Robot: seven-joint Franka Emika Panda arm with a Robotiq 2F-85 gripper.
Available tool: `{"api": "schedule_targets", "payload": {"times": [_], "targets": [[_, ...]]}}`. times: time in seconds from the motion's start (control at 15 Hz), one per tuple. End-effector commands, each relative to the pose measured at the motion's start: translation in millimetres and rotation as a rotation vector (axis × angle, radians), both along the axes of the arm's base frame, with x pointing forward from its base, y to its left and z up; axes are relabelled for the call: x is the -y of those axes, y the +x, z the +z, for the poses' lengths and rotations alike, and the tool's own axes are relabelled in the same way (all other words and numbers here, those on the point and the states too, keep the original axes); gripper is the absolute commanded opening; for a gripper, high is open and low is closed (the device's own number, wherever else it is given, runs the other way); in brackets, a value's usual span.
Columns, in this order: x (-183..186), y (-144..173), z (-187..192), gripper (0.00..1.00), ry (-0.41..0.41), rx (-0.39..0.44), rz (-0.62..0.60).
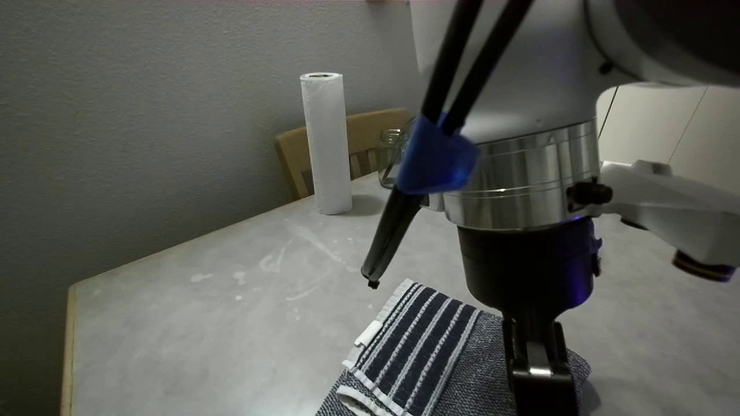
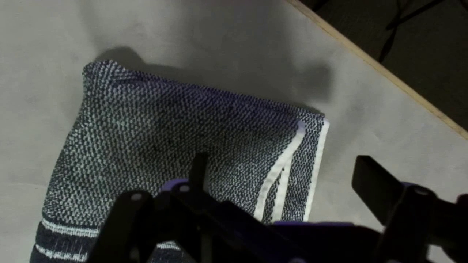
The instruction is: Unfold the towel
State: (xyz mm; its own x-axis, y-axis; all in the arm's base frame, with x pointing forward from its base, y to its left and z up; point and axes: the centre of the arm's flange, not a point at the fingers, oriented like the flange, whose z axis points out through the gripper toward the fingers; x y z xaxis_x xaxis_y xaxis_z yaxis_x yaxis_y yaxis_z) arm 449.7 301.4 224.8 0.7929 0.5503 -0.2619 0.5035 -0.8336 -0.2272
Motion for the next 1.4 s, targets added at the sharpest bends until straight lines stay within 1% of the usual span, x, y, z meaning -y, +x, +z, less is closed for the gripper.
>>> {"api": "schedule_targets", "payload": {"times": [0.0, 0.47, 0.73, 0.8, 1.0, 1.07, 1.13, 1.27, 1.33], "targets": [[-2.9, 12.4, -8.8, 1.0, -0.017, -0.022, 0.023], [-10.7, 44.3, -11.9, 1.0, -0.072, -0.031, 0.091], [-22.0, 63.6, -14.2, 1.0, -0.08, -0.05, 0.134], [-13.6, 45.9, -9.2, 1.0, -0.066, -0.025, 0.101], [-15.5, 48.4, -10.5, 1.0, -0.064, -0.027, 0.102], [-21.6, 40.8, -7.2, 1.0, -0.076, -0.034, 0.095], [-30.9, 37.5, -12.2, 1.0, -0.102, -0.011, 0.07], [-51.7, 38.0, -19.6, 1.0, -0.119, 0.014, 0.024], [-60.9, 38.6, -24.3, 1.0, -0.118, 0.013, -0.002]]}}
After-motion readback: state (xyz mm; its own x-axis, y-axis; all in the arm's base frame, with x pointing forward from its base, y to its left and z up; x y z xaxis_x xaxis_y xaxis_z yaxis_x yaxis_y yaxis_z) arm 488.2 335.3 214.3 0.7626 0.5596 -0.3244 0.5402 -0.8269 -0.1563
